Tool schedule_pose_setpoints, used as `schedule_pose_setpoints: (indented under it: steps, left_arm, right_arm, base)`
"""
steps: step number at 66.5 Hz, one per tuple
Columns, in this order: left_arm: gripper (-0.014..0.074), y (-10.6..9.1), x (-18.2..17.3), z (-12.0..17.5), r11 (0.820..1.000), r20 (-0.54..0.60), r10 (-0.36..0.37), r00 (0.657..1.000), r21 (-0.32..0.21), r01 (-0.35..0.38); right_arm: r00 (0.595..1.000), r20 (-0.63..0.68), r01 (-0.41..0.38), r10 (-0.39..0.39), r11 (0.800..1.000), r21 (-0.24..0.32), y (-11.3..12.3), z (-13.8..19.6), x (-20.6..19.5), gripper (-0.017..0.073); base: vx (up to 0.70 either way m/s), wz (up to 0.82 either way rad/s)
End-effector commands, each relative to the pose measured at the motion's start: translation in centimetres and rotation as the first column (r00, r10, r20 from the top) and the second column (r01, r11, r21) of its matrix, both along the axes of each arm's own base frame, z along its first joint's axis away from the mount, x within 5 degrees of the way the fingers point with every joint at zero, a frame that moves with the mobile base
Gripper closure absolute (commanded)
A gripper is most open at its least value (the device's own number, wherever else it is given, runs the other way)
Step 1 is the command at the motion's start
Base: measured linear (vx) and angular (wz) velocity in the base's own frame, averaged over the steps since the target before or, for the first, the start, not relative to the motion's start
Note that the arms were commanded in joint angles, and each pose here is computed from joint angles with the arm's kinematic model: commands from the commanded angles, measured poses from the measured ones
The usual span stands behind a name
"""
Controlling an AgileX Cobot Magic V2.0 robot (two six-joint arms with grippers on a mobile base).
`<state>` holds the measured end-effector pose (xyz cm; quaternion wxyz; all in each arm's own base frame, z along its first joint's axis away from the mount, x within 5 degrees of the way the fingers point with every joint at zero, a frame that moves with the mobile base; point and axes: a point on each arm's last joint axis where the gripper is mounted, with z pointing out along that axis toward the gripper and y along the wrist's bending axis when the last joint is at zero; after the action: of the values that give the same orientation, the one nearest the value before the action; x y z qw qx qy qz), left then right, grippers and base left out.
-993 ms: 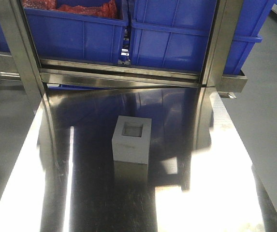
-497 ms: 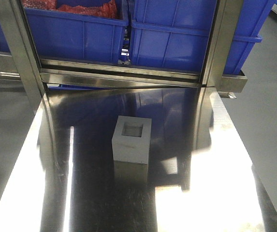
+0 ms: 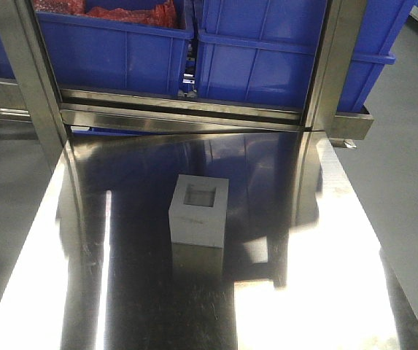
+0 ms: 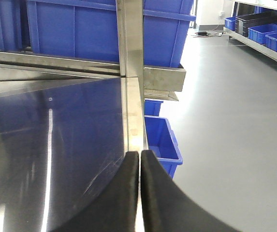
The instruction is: Sort gray base to blue bin
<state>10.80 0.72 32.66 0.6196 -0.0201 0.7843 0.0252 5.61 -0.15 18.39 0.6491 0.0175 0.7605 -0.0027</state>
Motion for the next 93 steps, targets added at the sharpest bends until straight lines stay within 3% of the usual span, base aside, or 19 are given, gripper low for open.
schedule_pose_setpoints:
  steps: [1, 18, 30, 44, 62, 69, 75, 93]
  left_arm:
    - [-0.0024, 0.0, 0.5, 2.6, 1.000, 0.139, -0.004, 0.990, 0.006, 0.003]
    - [0.0056, 0.3, 6.3, 7.7, 0.998, 0.066, -0.028, 0.997, 0.061, 0.024]
    - [0.0056, -1.8, 11.6, 9.8, 0.986, 0.021, -0.159, 0.987, 0.052, 0.158]
    - [0.0056, -7.6, 16.2, 8.4, 0.933, -0.069, -0.356, 0.932, 0.031, 0.359]
    - [0.0056, -15.5, 20.5, 4.0, 0.847, -0.284, -0.516, 0.808, -0.032, 0.530]
    - [0.0056, -17.5, 22.2, 2.7, 0.846, -0.362, -0.522, 0.772, -0.099, 0.525]
    - [0.0056, -18.4, 23.6, 1.7, 0.859, -0.428, -0.501, 0.752, -0.144, 0.491]
    - [0.0056, -20.3, 27.0, -0.8, 0.863, -0.521, -0.495, 0.695, -0.202, 0.463]
  right_arm:
    - [0.999, 0.052, 0.002, -0.001, 1.000, -0.020, 0.0, 0.5, 0.2, 0.0564]
    - [0.999, 0.052, 0.002, -0.001, 1.000, -0.020, 0.0, 0.5, 0.2, 0.0564]
    - [0.999, 0.052, 0.002, -0.001, 1.000, -0.020, 0.0, 0.5, 0.2, 0.0564]
    - [0.999, 0.052, 0.002, -0.001, 1.000, -0.020, 0.0, 0.5, 0.2, 0.0564]
    - [0.999, 0.052, 0.002, -0.001, 1.000, -0.020, 0.0, 0.5, 0.2, 0.0564]
    - [0.999, 0.052, 0.002, -0.001, 1.000, -0.020, 0.0, 0.5, 0.2, 0.0564]
    - [0.999, 0.052, 0.002, -0.001, 1.000, -0.020, 0.0, 0.5, 0.2, 0.0564]
    - [0.999, 0.052, 0.002, -0.001, 1.000, -0.020, 0.0, 0.5, 0.2, 0.0564]
  base:
    - [0.00, 0.00]
    - [0.00, 0.00]
    - [0.00, 0.00]
    - [0.00, 0.00]
    - [0.00, 0.00]
    - [0.00, 0.00]
    - [0.00, 0.00]
    - [0.00, 0.00]
